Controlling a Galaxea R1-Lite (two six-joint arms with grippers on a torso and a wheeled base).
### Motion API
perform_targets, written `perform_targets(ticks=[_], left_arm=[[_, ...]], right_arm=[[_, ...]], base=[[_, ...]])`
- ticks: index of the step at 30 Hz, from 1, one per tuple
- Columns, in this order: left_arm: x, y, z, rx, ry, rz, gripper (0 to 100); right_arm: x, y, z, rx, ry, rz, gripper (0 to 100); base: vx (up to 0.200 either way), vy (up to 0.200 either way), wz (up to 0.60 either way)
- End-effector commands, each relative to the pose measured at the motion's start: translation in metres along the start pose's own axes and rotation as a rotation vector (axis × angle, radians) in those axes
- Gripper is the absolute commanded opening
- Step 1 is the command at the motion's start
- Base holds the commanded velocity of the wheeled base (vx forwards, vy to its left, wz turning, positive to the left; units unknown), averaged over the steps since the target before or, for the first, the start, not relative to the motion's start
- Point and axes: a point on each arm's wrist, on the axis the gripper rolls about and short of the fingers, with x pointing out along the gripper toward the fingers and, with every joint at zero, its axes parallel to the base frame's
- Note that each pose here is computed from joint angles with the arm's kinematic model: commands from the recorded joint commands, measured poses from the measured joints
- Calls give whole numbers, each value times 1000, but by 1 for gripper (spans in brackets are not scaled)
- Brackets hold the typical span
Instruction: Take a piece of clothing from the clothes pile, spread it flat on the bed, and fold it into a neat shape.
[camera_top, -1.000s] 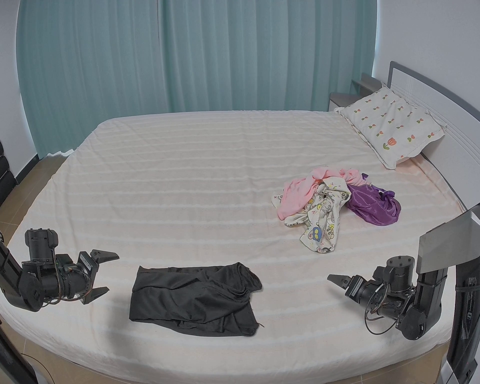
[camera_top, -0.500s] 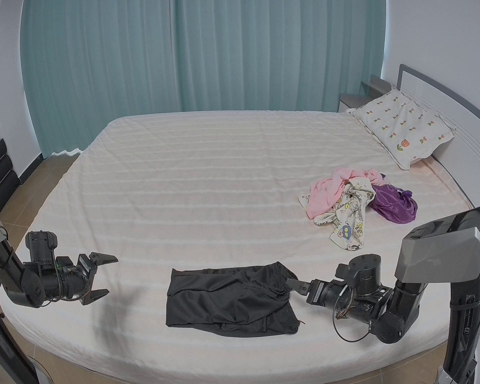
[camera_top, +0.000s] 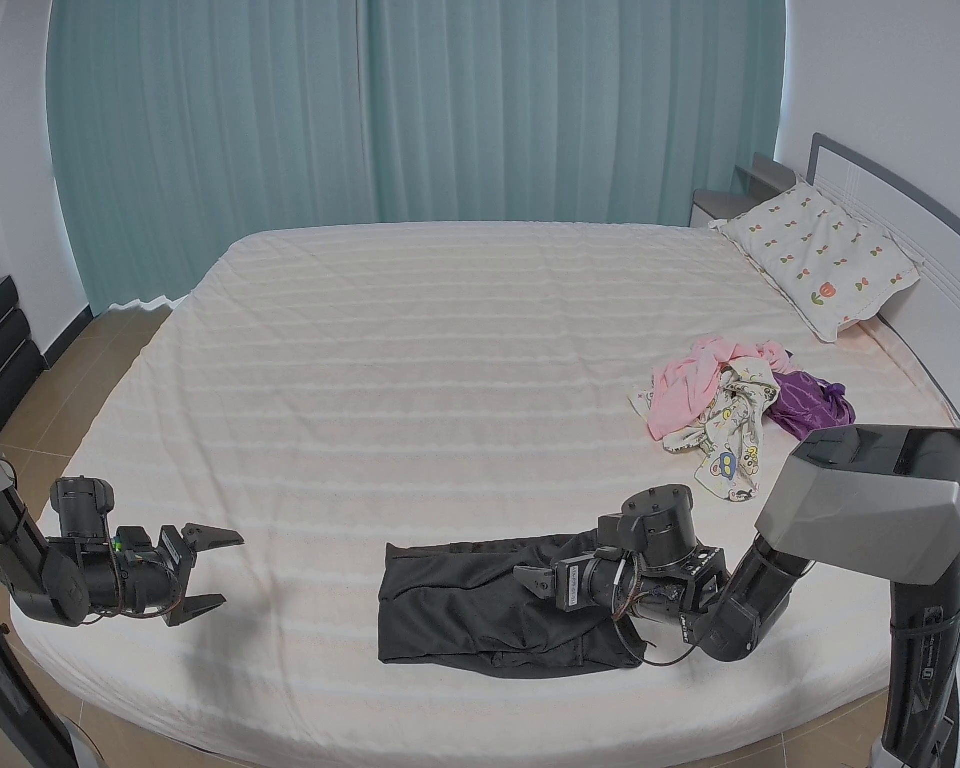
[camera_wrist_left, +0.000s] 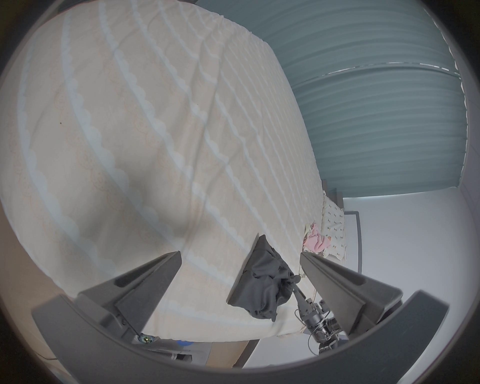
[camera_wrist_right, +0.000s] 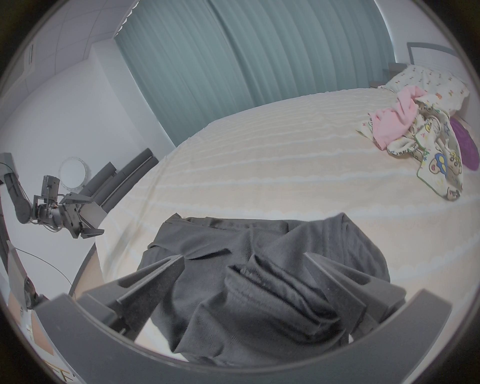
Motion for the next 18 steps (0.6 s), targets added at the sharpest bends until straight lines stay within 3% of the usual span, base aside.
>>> perform_targets(ticks=[1,3,4,18], left_arm=[[0,3,-2,0,9,7,100],[0,3,-2,0,9,7,100],[0,3,-2,-1,10,8,100],[1,3,-2,0,8,8,100]], right_arm=[[7,5,2,-21,-1,9,100],[8,5,1,-28,4,7,100],[7,3,-2,-47,16,2,0],[-37,-5,-10,-50,70,-16,0]], base=[[0,0,0],[0,0,0],[0,0,0],[0,0,0]])
